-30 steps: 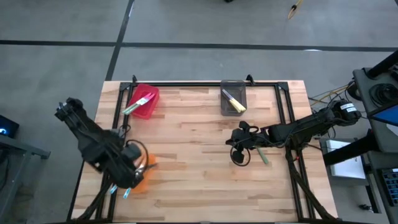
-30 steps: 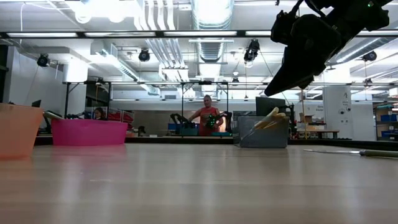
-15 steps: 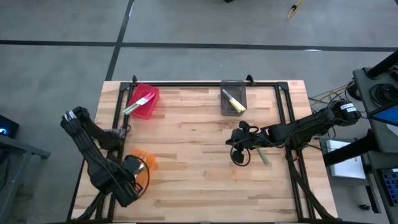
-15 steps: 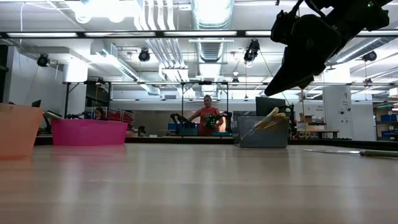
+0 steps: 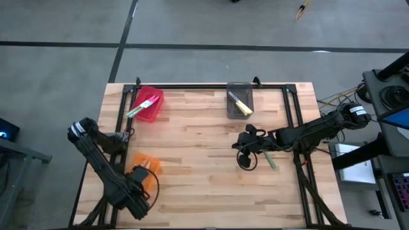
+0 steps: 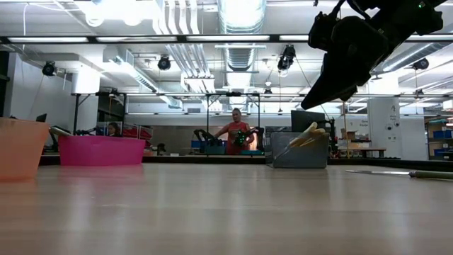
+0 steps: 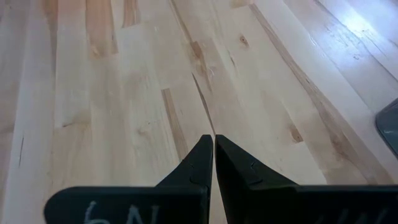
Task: Sort silverware by color (type)
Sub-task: Put the blue knife into the orange bin
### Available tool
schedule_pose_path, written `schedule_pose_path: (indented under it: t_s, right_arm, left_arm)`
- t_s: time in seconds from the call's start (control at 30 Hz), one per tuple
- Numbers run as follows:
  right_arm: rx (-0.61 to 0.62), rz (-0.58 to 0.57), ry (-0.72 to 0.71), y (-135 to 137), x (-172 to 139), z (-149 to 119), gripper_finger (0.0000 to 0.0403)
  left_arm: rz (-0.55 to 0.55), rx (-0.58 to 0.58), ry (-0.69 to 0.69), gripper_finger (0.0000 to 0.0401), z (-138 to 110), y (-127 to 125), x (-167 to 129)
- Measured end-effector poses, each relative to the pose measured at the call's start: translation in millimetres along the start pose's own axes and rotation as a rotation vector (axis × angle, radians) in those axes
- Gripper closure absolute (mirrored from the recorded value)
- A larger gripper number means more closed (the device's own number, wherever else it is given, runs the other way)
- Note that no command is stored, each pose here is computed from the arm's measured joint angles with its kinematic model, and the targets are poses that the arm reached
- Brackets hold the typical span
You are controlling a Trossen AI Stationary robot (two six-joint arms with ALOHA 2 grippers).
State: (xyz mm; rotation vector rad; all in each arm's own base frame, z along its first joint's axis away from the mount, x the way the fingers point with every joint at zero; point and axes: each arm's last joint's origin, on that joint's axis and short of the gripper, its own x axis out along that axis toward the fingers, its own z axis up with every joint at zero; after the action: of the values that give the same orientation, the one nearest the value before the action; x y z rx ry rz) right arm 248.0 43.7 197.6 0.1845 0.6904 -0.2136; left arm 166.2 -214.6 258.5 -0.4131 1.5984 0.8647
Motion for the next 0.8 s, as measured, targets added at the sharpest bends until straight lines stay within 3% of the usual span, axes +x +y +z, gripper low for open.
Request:
schedule_pose_path:
  t_s: [0.8]
  right_arm:
    - [0.001,0.000,0.000,0.0,0.0,0.0,0.0394]
  left_arm:
    - [0.021,-0.006,0.039,0.0348,-2.4,-3.2,3.1]
